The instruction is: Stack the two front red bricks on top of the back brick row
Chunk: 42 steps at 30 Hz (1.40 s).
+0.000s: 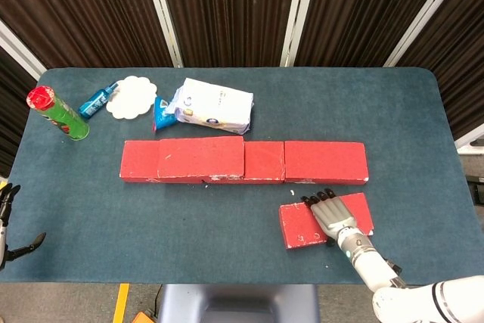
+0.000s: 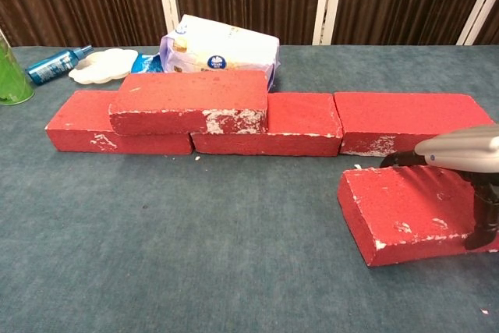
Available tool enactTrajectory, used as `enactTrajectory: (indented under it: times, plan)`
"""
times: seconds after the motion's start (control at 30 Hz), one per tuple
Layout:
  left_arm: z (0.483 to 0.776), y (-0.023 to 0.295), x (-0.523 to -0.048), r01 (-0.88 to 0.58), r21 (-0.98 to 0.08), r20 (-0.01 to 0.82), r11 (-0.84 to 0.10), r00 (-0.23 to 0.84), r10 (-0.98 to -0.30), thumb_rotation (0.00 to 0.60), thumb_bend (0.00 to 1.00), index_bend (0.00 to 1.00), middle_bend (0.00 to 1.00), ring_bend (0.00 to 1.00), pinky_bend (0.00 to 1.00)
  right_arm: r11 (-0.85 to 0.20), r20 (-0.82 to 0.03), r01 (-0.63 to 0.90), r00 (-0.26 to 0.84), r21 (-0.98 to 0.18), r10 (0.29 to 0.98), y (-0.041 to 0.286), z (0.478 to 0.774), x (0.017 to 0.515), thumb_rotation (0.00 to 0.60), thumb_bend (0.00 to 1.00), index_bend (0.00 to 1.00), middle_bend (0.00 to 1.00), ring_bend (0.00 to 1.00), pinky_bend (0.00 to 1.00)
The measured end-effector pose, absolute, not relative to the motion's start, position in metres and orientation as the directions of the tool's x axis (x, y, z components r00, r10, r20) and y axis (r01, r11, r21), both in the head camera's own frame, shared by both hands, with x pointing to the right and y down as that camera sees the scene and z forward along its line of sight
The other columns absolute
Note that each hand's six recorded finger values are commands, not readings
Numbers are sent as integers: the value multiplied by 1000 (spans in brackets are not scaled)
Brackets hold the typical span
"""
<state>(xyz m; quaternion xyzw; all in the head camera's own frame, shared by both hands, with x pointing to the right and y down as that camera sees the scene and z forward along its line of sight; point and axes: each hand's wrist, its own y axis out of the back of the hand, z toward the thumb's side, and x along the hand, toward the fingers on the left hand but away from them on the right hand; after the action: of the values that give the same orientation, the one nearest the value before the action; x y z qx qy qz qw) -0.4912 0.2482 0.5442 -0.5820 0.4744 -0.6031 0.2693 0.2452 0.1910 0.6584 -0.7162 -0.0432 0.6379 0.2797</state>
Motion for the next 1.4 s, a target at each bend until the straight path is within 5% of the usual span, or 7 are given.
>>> enactTrajectory:
  times: [0.37, 0.73, 1.13, 1.4]
  plan:
    - [544, 249, -493, -240, -880, 456, -410, -184, -871, 600, 203, 0, 0, 0, 4, -821, -852, -243, 236, -517, 467, 181, 637, 237, 600, 0, 226, 312, 221, 0]
    - [544, 249, -496, -239, -880, 458, -411, -192, -868, 600, 204, 0, 0, 0, 4, -757, -780, -191, 201, -625, 593, 120, 596, 224, 600, 0, 229, 317, 223, 0]
    - [542, 248, -502, -252, -881, 455, -402, -209, -866, 600, 203, 0, 0, 0, 4, -766, -778, -153, 42, -625, 627, 54, 608, 213, 600, 0, 248, 320, 225, 0]
    - [545, 249, -497, -253, -877, 459, -408, -197, -866, 600, 203, 0, 0, 0, 5, -758, -780, -198, 66, -622, 623, 38, 630, 177, 600, 0, 246, 320, 225, 0]
